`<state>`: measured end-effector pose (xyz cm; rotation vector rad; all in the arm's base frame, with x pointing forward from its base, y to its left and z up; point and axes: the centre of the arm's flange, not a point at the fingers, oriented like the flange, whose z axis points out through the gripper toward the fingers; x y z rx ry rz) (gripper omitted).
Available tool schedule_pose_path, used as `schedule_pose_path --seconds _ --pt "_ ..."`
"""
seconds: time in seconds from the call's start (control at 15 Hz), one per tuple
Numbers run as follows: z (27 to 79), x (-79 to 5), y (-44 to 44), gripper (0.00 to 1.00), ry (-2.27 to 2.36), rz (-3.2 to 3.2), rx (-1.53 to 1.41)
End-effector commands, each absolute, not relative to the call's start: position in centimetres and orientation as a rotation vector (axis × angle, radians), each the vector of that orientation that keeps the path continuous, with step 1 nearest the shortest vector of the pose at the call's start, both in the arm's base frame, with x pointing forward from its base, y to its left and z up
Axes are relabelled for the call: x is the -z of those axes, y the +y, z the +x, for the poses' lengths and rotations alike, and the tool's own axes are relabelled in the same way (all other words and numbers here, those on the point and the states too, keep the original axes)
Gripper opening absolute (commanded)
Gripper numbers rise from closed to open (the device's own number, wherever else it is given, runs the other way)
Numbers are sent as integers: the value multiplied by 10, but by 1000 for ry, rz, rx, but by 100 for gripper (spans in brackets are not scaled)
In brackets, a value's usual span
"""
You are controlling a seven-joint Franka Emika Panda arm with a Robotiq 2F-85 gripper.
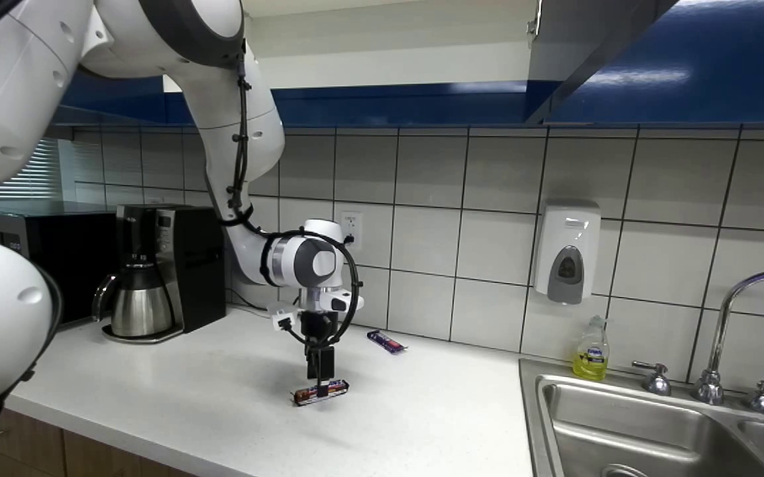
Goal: Put the brown packet in the open upper cabinet.
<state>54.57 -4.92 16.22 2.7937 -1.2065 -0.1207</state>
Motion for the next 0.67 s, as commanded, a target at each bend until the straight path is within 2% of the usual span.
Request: schedule_pose_path --seconds 0.0,0.6 --pt "557 -158 -47 100 -1223 2759 95" --pt "566 -149 -48 100 -1235 2744 95"
